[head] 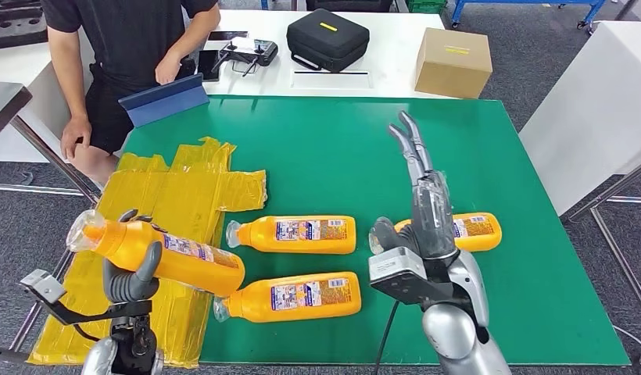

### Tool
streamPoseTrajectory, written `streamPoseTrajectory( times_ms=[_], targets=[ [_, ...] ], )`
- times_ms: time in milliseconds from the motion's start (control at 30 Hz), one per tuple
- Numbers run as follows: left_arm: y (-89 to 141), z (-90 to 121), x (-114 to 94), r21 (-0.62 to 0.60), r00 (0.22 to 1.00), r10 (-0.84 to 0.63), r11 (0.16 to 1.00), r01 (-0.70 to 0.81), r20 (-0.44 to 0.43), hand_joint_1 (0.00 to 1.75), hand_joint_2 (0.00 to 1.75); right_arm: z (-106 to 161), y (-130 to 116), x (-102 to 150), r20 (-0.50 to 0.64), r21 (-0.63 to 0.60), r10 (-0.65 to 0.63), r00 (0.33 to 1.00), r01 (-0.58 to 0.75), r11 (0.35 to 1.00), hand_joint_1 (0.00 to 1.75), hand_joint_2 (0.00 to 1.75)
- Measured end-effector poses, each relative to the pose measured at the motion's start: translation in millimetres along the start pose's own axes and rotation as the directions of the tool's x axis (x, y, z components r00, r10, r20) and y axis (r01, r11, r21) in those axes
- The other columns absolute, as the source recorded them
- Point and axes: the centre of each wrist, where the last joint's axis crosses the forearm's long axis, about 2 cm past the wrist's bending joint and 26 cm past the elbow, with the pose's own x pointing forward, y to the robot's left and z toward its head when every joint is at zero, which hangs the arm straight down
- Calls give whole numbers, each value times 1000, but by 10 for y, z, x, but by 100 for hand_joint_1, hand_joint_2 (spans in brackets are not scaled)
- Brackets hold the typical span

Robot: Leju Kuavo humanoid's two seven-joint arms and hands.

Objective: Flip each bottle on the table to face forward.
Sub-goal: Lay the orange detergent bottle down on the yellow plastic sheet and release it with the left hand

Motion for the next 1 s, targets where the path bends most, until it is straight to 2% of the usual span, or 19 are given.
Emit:
streamPoseTrajectory(
  times_ms=[233, 367, 467, 533, 700, 767, 867, 900, 1000],
  targets=[
    [187, -21, 162, 36, 993, -114, 993, 114, 24, 175, 175, 212, -176, -29, -56, 15, 82, 995, -81, 997, 0, 0],
    [365, -225, 378, 75, 932, -362, 930, 359, 27, 175, 175, 325, -171, -40, -103, 74, 110, 989, -103, 992, 0, 0],
    [462, -486, 571, 123, 790, -613, 784, 608, 4, 175, 175, 339, -135, -31, -128, 94, 107, 986, -95, 991, 0, 0],
    [505, -645, 678, 151, 696, -718, 687, 711, -8, 175, 175, 333, -111, -28, -142, 100, 100, 985, -86, 991, 0, 0],
    [568, -896, 828, 200, 525, -850, 509, 837, -36, 175, 175, 302, -58, -34, -168, 111, 87, 982, -69, 991, 0, 0],
    [592, -1015, 872, 211, 398, -915, 375, 903, -74, 175, 175, 271, -34, -39, -172, 121, 82, 982, -62, 991, 0, 0],
    [626, -1250, 957, 205, 155, -979, 126, 971, -130, 175, 175, 215, 4, -64, -178, 135, 74, 981, -50, 990, 0, 0],
    [631, -1308, 978, 202, 101, -985, 72, 977, -138, 175, 175, 202, 13, -73, -179, 138, 72, 981, -48, 989, 0, 0],
    [637, -1433, 1022, 197, 41, -989, 13, 980, -140, 175, 175, 176, 39, -95, -184, 143, 67, 981, -40, 989, 0, 0]
  ],
)
